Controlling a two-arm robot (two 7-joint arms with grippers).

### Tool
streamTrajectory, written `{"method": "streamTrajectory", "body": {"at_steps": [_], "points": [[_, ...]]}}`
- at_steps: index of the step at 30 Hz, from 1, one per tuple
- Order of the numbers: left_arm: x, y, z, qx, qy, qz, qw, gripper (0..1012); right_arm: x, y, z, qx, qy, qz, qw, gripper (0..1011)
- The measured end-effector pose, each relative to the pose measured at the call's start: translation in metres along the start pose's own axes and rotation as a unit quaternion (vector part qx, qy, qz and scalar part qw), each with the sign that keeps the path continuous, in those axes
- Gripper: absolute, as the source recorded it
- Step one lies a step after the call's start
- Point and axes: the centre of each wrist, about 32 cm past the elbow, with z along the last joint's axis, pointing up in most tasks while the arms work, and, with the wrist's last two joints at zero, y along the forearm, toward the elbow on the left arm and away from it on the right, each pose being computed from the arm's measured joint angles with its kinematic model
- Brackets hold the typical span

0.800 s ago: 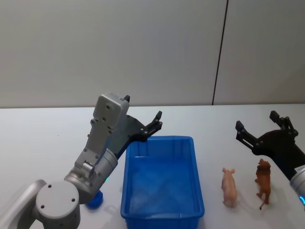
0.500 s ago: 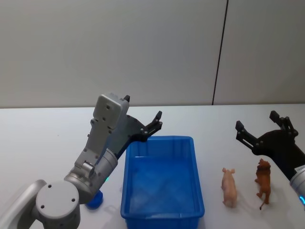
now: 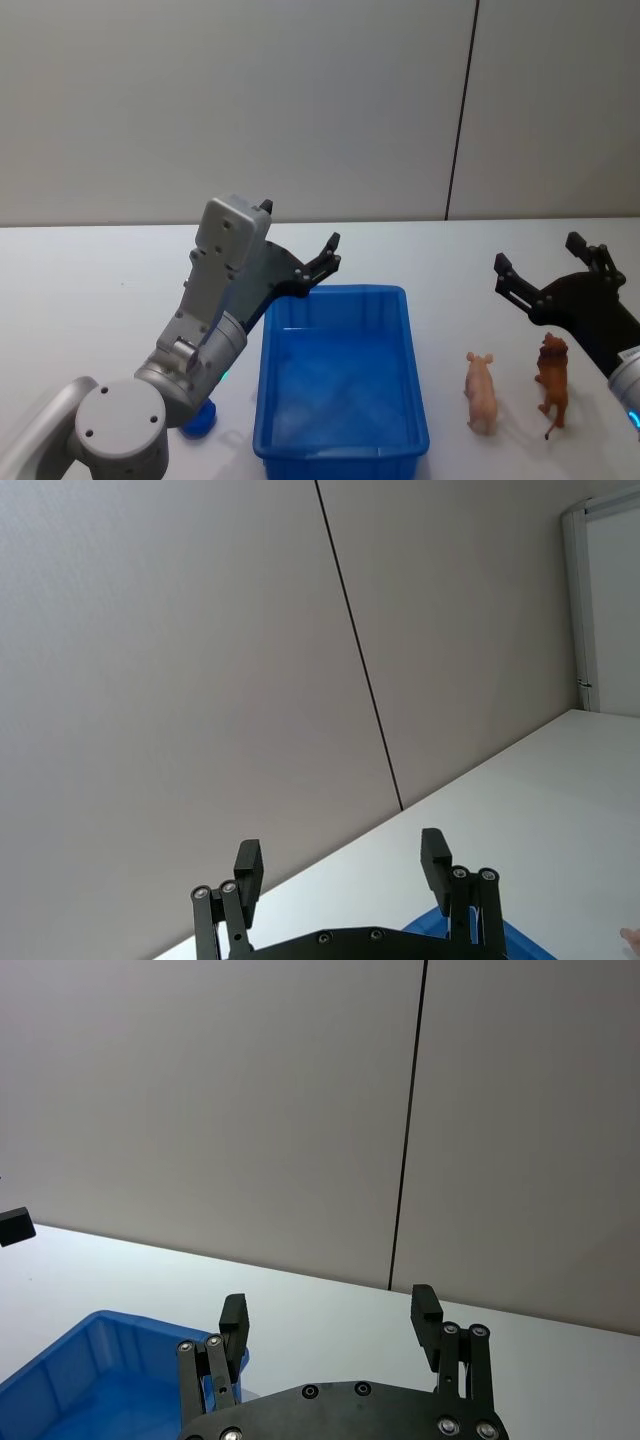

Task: Pick up the two dolls from the table and place them into the box.

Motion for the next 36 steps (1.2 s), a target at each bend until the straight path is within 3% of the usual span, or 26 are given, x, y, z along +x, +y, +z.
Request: {"method": "streamTrajectory", "body": {"at_steps": [14,24,36], "points": [[0.0,0.0,0.0,0.0,0.0,0.0,1.0,1001,0.012,-0.002,-0.006,-0.022,-0.008,-0.001,0.9997,1001],[0.0,0.0,0.0,0.0,0.0,0.0,1.0,1001,0.027,-0.007,-0.016,-0.073,-0.016,-0.002,0.9972,1001],[0.0,0.0,0.0,0.0,0.0,0.0,1.0,1001,0.036,-0.016,-0.036,-0.155,-0.029,-0.006,0.9875,1001]]}}
